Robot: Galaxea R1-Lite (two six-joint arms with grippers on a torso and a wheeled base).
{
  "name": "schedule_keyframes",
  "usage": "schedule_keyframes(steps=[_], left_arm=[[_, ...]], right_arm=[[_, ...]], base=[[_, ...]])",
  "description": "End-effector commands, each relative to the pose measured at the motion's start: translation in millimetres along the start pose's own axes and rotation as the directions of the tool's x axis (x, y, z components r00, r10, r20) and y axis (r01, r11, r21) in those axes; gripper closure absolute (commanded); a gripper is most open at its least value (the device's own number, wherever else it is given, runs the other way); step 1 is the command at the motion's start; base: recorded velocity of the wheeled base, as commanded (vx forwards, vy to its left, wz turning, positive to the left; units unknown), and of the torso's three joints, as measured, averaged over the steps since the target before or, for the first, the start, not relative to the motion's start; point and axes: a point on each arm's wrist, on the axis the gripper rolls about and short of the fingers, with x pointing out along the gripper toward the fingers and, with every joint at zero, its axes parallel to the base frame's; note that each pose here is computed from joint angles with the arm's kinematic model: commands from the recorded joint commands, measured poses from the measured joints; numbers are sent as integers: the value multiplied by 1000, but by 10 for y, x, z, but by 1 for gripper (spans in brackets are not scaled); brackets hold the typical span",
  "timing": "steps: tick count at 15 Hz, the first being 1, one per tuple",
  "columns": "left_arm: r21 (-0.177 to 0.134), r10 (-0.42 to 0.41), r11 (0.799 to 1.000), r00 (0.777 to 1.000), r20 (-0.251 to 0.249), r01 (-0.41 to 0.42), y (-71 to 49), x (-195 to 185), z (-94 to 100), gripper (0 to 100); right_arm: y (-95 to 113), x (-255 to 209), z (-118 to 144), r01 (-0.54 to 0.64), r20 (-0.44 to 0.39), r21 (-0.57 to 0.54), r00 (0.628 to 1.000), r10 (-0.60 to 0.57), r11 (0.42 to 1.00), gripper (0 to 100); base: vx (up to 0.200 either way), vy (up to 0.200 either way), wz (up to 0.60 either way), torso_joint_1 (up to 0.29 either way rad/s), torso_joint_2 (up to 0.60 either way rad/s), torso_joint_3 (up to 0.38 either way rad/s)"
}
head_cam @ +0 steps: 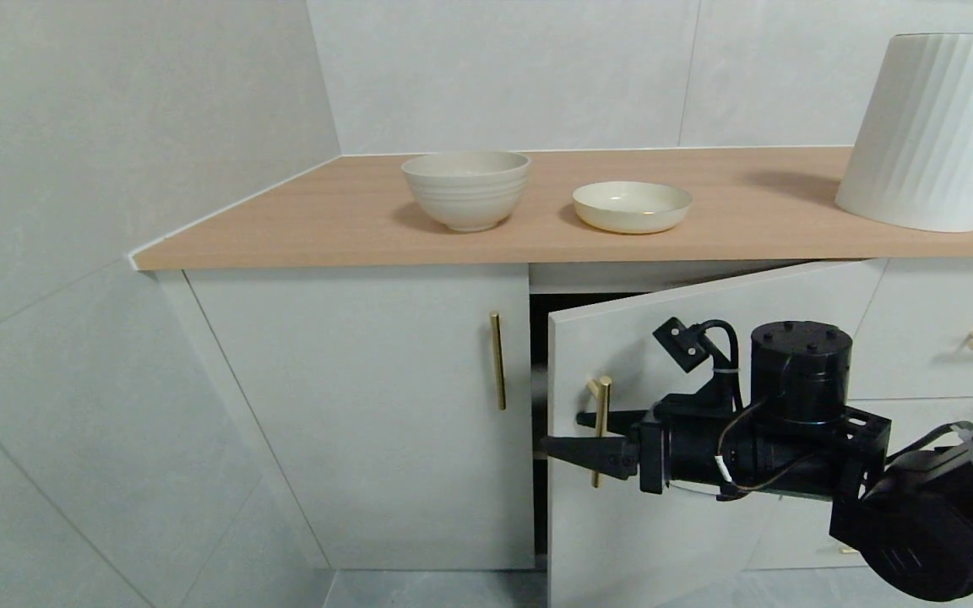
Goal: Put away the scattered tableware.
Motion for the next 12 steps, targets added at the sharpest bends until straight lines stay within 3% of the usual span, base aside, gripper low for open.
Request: schedule_keyframes(steps=[1, 2, 3, 4, 6, 8, 9, 10, 12], left_arm=[[-38, 7, 999, 1000, 3, -7, 2, 0, 3, 0], [-58, 16, 998, 999, 37, -13, 6, -16, 73, 0], [-62, 5, 998, 996, 90, 1, 13, -82, 276, 0], [-57, -27, 998, 996, 90, 32, 17, -130, 433, 0], [-47, -180, 982, 983, 30, 181, 31, -213, 1017, 0], [-56, -280, 959, 959, -35, 278, 16, -27, 1530, 0], [-60, -293, 955, 955, -54, 289, 6, 61, 1624, 0], [-73, -321, 946, 941, -105, 315, -30, 365, 1828, 0], [-90, -361, 932, 919, -156, 351, -79, 728, 1896, 0]], right_arm=[[24, -12, -8, -3, -4, 2, 1000, 3, 1000, 0], [26, -12, -18, -3, -7, 3, 1000, 3, 1000, 0], [48, -21, -28, -6, -10, 3, 1000, 6, 1000, 0], [52, -30, -33, -6, -11, 4, 1000, 6, 1000, 0], [67, -50, -48, -6, -15, 4, 1000, 6, 1000, 0], [82, -73, -66, -7, -18, 3, 1000, 7, 1000, 0], [92, -75, -60, -9, -16, 1, 1000, 9, 1000, 0], [102, -78, -59, -11, -16, -1, 1000, 11, 1000, 0], [100, -79, -80, -10, -22, 2, 1000, 10, 1000, 0]], base=[[0, 0, 0, 0, 0, 0], [0, 0, 0, 0, 0, 0], [0, 0, 0, 0, 0, 0], [0, 0, 0, 0, 0, 0], [0, 0, 0, 0, 0, 0], [0, 0, 0, 0, 0, 0], [0, 0, 0, 0, 0, 0], [0, 0, 0, 0, 0, 0], [0, 0, 0, 0, 0, 0]])
